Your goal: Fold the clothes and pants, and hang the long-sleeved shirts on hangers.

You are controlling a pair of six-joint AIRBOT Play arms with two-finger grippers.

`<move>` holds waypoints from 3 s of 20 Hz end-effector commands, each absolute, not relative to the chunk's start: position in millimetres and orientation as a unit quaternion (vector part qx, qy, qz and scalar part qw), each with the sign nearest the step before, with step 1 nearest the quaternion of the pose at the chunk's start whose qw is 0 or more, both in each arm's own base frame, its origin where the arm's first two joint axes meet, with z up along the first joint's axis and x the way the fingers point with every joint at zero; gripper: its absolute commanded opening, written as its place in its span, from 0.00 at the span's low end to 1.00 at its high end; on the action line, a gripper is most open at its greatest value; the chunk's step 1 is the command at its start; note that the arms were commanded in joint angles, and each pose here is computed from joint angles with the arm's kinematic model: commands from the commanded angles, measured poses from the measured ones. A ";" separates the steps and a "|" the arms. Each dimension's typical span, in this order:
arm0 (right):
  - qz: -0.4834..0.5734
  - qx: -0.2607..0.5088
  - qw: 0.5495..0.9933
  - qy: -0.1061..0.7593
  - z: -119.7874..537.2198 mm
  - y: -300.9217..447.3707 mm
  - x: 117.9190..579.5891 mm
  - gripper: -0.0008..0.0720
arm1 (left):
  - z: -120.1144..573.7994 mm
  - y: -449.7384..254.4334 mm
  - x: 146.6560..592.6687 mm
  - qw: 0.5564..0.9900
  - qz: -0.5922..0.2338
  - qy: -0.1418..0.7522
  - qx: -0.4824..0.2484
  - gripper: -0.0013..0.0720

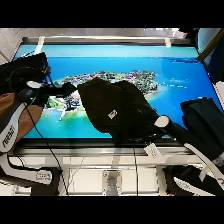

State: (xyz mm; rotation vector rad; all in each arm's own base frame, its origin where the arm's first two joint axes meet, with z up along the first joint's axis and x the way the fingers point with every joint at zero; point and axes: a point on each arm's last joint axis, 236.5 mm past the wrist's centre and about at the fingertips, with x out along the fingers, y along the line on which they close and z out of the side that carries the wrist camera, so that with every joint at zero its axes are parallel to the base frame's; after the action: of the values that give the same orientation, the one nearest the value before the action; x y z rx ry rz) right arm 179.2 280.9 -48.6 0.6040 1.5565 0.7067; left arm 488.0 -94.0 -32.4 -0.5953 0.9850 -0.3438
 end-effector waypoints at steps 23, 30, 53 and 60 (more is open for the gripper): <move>0.270 0.305 0.625 0.666 -69.5 303.4 192.5 0.72 | -88.5 -126.4 507.8 0.826 -0.151 0.487 -0.241 0.13; 0.248 0.311 0.660 0.637 -74.0 298.9 215.3 0.70 | -88.6 -124.4 507.5 0.825 -0.151 0.488 -0.241 0.04; 0.459 0.172 0.861 0.134 433.8 223.3 233.8 0.05 | 397.1 -90.8 307.0 0.969 -0.227 0.045 -0.083 0.03; 0.481 0.218 0.828 0.189 473.6 220.8 163.9 0.05 | 502.3 -76.6 223.7 0.985 -0.163 -0.054 0.026 0.03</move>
State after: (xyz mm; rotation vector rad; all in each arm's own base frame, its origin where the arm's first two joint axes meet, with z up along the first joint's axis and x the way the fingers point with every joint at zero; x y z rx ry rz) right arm 184.9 221.7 474.9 0.4305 0.3086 1.0163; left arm 250.9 -84.4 470.0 -0.0360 -0.0491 -0.3897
